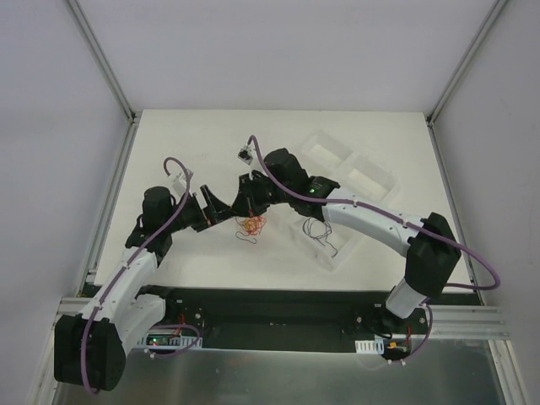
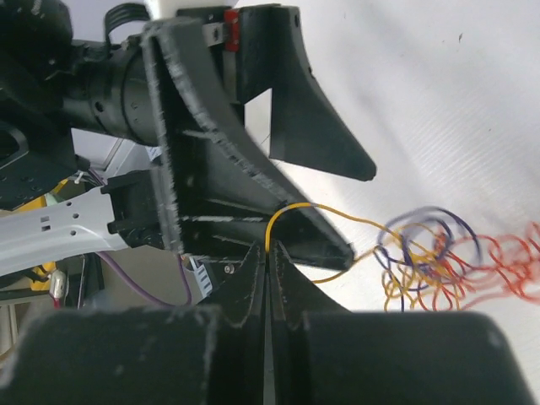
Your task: Untangle the cables
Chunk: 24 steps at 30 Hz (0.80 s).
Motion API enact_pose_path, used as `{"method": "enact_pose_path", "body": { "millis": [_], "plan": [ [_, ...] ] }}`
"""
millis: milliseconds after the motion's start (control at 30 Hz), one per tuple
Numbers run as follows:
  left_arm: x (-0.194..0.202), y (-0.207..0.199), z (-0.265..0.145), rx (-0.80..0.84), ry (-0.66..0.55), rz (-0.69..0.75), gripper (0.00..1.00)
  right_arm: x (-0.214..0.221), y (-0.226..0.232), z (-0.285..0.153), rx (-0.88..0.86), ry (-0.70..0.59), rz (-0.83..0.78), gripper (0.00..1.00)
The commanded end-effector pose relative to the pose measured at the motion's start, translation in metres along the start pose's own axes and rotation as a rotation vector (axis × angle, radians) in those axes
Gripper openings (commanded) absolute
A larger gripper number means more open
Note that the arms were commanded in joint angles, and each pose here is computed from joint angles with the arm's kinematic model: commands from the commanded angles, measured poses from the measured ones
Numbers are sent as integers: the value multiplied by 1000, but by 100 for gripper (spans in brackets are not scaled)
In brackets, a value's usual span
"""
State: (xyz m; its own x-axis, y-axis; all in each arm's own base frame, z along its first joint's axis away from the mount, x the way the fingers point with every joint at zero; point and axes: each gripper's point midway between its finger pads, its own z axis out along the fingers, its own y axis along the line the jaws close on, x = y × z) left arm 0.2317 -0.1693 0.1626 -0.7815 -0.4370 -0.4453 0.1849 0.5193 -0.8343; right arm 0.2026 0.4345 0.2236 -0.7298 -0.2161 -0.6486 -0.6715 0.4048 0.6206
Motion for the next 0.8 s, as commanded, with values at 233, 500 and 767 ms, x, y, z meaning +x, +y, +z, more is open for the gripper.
{"method": "enact_pose_path", "body": {
  "millis": [233, 500, 767],
  "plan": [
    [-23, 59, 31, -258, -31, -131, 94, -50, 83, -41, -174, -132, -54, 0],
    [-6, 89, 40, -321, 33, -241, 91, -108, 126, -101, -190, -302, -158, 0],
    [-25, 34, 3, -170, -101, -66, 91, -104, 95, -86, -121, -267, -126, 0]
  ]
}}
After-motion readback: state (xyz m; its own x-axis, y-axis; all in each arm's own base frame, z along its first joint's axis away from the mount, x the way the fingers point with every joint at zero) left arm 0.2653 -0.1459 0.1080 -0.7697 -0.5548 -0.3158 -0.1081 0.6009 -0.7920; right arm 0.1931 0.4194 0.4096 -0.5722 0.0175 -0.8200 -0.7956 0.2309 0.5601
